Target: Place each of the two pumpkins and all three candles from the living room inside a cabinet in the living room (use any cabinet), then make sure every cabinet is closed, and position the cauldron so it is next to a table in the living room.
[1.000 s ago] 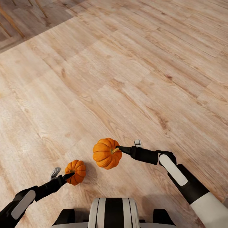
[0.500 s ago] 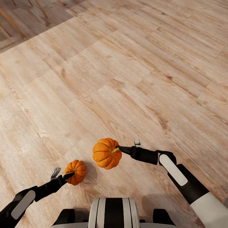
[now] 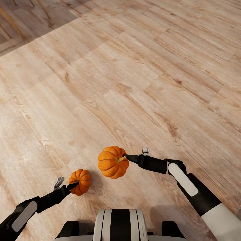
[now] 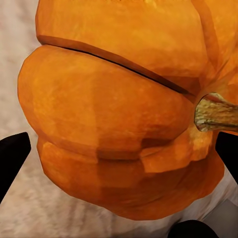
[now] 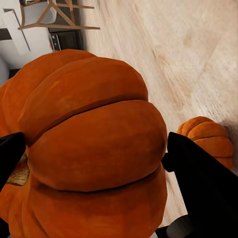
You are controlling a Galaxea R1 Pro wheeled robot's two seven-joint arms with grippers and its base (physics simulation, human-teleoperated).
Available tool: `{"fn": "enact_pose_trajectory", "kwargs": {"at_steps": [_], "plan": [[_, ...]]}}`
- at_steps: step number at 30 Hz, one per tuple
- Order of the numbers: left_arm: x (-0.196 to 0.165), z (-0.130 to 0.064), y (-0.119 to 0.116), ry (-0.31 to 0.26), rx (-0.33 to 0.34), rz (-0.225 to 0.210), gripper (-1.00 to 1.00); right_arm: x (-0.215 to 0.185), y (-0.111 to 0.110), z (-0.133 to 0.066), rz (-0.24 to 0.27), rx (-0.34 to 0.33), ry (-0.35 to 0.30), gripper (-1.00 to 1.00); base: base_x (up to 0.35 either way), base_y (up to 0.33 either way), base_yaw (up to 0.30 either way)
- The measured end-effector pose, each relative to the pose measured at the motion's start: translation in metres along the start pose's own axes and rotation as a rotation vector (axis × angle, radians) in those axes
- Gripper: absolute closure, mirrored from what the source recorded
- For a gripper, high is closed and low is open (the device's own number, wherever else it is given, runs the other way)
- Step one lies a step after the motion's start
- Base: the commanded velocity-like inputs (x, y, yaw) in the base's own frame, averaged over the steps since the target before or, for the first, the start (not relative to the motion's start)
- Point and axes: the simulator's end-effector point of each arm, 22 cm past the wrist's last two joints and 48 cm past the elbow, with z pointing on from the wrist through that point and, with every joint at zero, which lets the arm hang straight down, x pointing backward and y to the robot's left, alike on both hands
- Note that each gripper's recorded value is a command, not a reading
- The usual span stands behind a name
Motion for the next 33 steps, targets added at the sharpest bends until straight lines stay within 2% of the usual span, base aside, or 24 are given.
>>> {"fn": "enact_pose_trajectory", "kwargs": {"at_steps": [4,15,20,23,25,26,28,31,33], "plan": [[-0.002,-0.001,-0.002,-0.005,0.002,0.004,1.00,0.000,0.001,0.000,-0.004,0.001,0.000,1.00,0.000,0.000,0.000],[-0.020,-0.015,-0.025,-0.039,0.047,0.034,1.00,-0.009,0.022,-0.004,-0.034,-0.008,-0.017,1.00,0.000,0.000,0.000],[-0.039,-0.029,-0.048,-0.061,0.086,0.088,1.00,-0.011,0.024,-0.008,-0.033,0.000,-0.022,1.00,0.000,0.000,0.000],[-0.056,-0.046,-0.057,-0.071,0.095,0.131,1.00,-0.013,0.023,-0.014,-0.038,0.015,-0.023,1.00,0.000,0.000,0.000],[-0.058,-0.054,-0.062,-0.053,0.103,0.123,1.00,-0.013,0.019,-0.018,-0.033,0.031,-0.023,1.00,0.000,0.000,0.000],[-0.056,-0.057,-0.068,-0.032,0.115,0.110,1.00,-0.013,0.018,-0.019,-0.029,0.036,-0.023,1.00,0.000,0.000,0.000],[-0.056,-0.061,-0.085,-0.008,0.145,0.111,1.00,-0.013,0.016,-0.022,-0.026,0.047,-0.024,1.00,0.000,0.000,0.000],[-0.058,-0.077,-0.122,0.044,0.209,0.115,1.00,-0.005,-0.016,-0.033,0.016,0.119,-0.026,1.00,0.000,0.000,0.000],[-0.061,-0.091,-0.139,0.079,0.224,0.124,1.00,-0.002,-0.021,-0.037,0.050,0.123,-0.032,1.00,0.000,0.000,0.000]]}}
